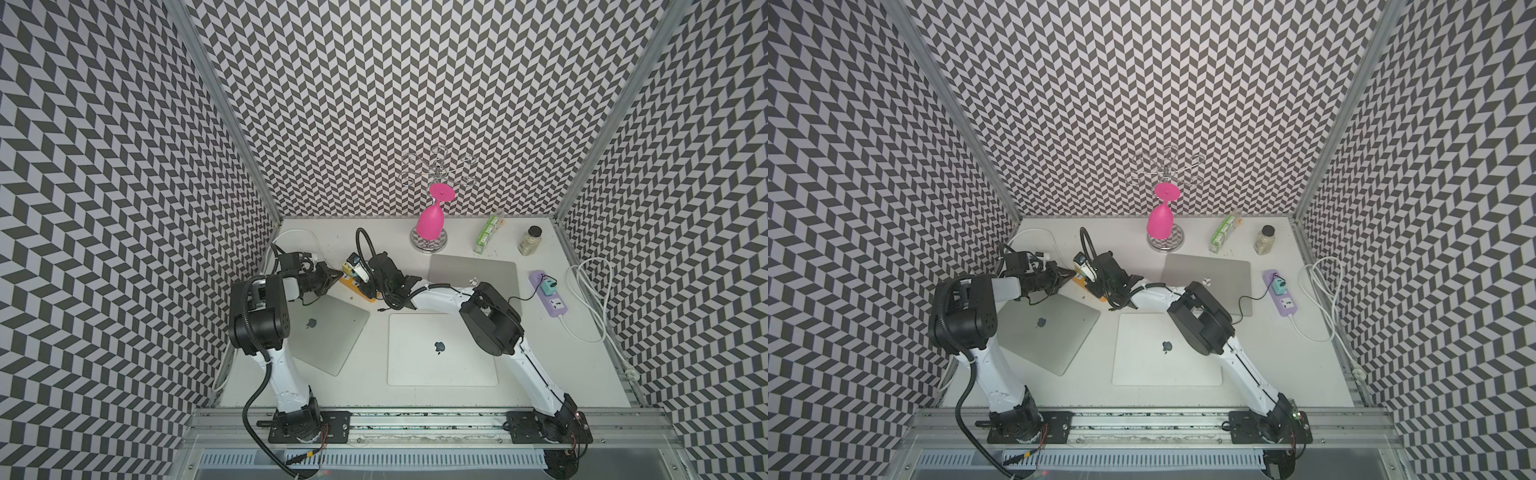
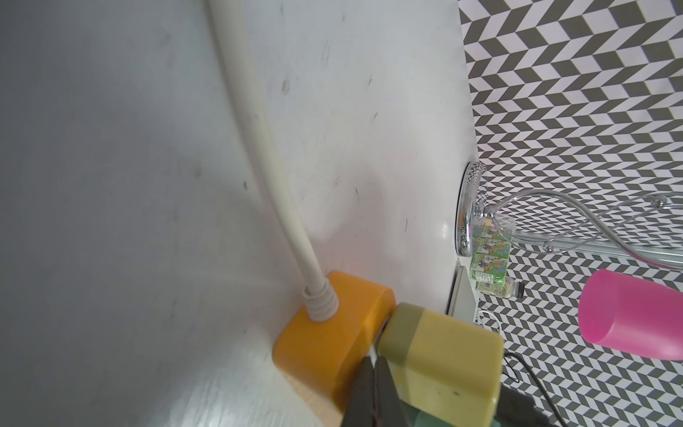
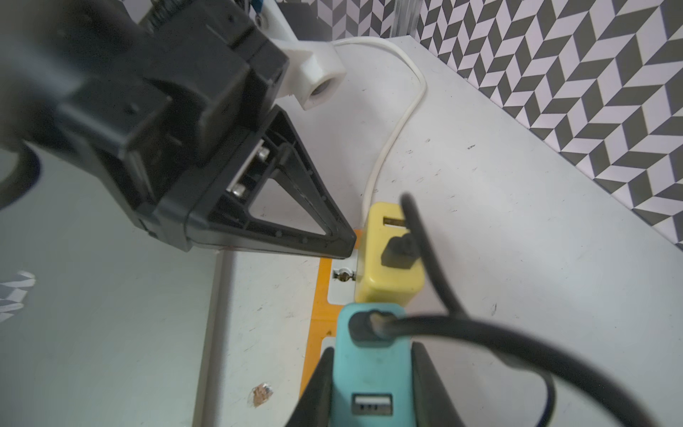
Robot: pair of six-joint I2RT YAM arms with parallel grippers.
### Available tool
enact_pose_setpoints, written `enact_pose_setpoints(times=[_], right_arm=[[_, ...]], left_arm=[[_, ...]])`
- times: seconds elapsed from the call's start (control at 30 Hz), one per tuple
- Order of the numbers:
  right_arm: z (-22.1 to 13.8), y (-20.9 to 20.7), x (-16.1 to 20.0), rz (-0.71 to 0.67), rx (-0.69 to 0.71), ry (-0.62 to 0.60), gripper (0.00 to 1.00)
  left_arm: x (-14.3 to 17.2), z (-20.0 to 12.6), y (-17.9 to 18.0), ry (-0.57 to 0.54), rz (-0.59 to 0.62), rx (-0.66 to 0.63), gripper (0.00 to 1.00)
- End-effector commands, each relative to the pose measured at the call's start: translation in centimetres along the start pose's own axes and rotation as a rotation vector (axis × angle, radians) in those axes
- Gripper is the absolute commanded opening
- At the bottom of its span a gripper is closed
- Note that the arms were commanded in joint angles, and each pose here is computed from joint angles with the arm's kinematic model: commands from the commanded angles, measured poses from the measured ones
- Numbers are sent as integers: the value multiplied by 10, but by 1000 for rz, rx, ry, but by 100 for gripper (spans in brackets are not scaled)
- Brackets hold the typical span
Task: Unplug the laptop charger
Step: Remove the plug from the socket.
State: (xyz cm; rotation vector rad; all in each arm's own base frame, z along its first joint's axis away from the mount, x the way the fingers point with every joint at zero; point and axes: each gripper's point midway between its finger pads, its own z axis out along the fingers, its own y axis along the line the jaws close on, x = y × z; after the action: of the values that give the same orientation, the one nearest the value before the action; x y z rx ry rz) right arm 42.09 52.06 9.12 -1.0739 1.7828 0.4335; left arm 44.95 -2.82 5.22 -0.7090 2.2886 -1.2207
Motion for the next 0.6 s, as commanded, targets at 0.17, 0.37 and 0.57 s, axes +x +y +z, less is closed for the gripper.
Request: enact_pose_setpoints(times=[0.17,0.37,0.57], right_arm=[[-40,-15,-94,133,-83,-264,0],[-34,-16,-88,-4,14,-204,0],[-39,-10,-88,-2,-10,-216,0]], left_arm=[[27,6,53,39,-111,-164,0],[28,7,54,41,-117,-159,0],[20,5,38,33,-109,-123,0]])
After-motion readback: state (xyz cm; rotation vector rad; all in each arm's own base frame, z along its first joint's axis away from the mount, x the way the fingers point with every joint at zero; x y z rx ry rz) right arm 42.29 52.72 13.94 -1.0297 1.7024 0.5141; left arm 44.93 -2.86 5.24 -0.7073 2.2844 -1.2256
